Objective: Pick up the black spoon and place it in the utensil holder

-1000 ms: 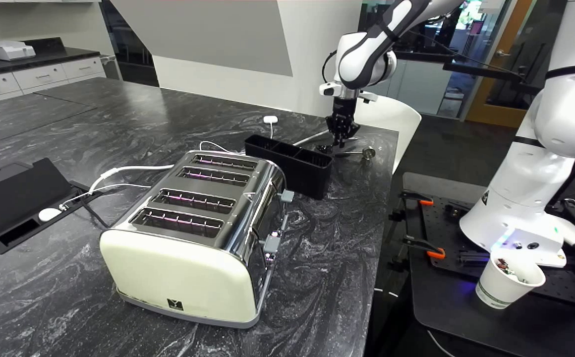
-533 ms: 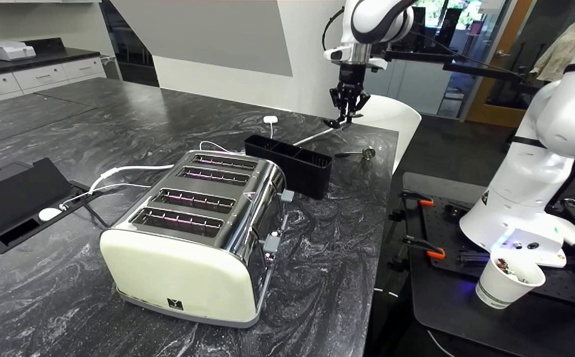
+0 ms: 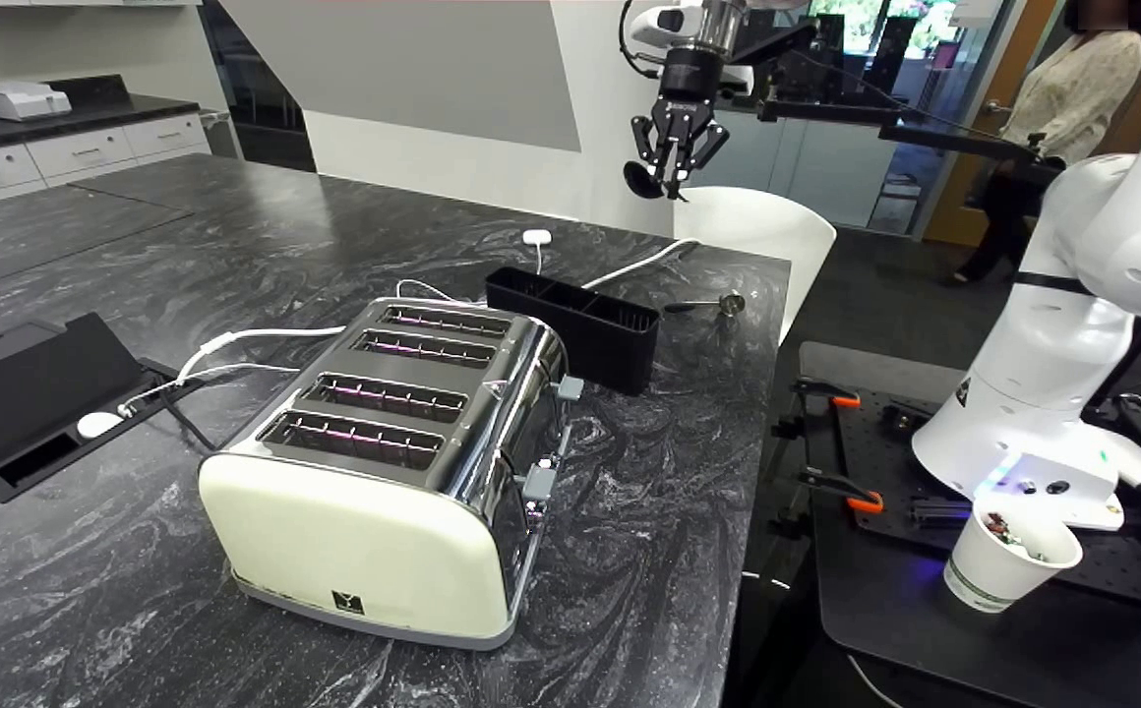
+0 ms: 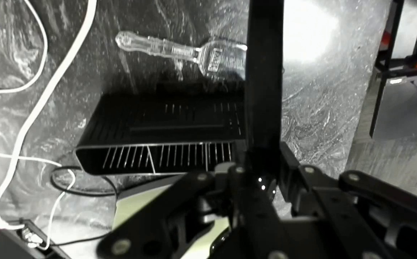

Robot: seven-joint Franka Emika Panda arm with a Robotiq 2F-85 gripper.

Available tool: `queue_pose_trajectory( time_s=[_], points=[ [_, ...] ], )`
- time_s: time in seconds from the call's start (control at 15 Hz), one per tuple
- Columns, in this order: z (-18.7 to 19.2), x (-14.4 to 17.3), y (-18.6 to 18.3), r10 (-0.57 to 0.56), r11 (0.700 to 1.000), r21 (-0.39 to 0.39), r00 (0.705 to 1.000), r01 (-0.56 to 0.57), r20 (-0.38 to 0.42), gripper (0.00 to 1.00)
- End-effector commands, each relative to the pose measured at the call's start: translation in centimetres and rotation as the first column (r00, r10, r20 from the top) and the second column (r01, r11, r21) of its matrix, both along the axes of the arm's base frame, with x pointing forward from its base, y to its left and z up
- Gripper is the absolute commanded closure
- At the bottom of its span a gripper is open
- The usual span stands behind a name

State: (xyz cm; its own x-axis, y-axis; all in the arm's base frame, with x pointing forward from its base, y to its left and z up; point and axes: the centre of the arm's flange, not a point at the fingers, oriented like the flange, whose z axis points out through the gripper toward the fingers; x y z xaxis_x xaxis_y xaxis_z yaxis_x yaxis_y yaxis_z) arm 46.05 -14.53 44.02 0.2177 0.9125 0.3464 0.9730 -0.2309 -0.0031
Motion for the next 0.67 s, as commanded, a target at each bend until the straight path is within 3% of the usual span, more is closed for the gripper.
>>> queue_pose_trajectory(
  time_s=[0.0,0.33,0.6],
  points=[
    [0.9,2.3,1.2,0.081,0.987,0.135,0.996,-0.084,0.029,0.94],
    [-0.7,4.7,3.4,0.214,0.917,0.322,0.971,-0.238,0.109,0.94],
    [-2.2,6.5,3.0,0.319,0.808,0.46,0.929,-0.369,0.185,0.94]
  ],
)
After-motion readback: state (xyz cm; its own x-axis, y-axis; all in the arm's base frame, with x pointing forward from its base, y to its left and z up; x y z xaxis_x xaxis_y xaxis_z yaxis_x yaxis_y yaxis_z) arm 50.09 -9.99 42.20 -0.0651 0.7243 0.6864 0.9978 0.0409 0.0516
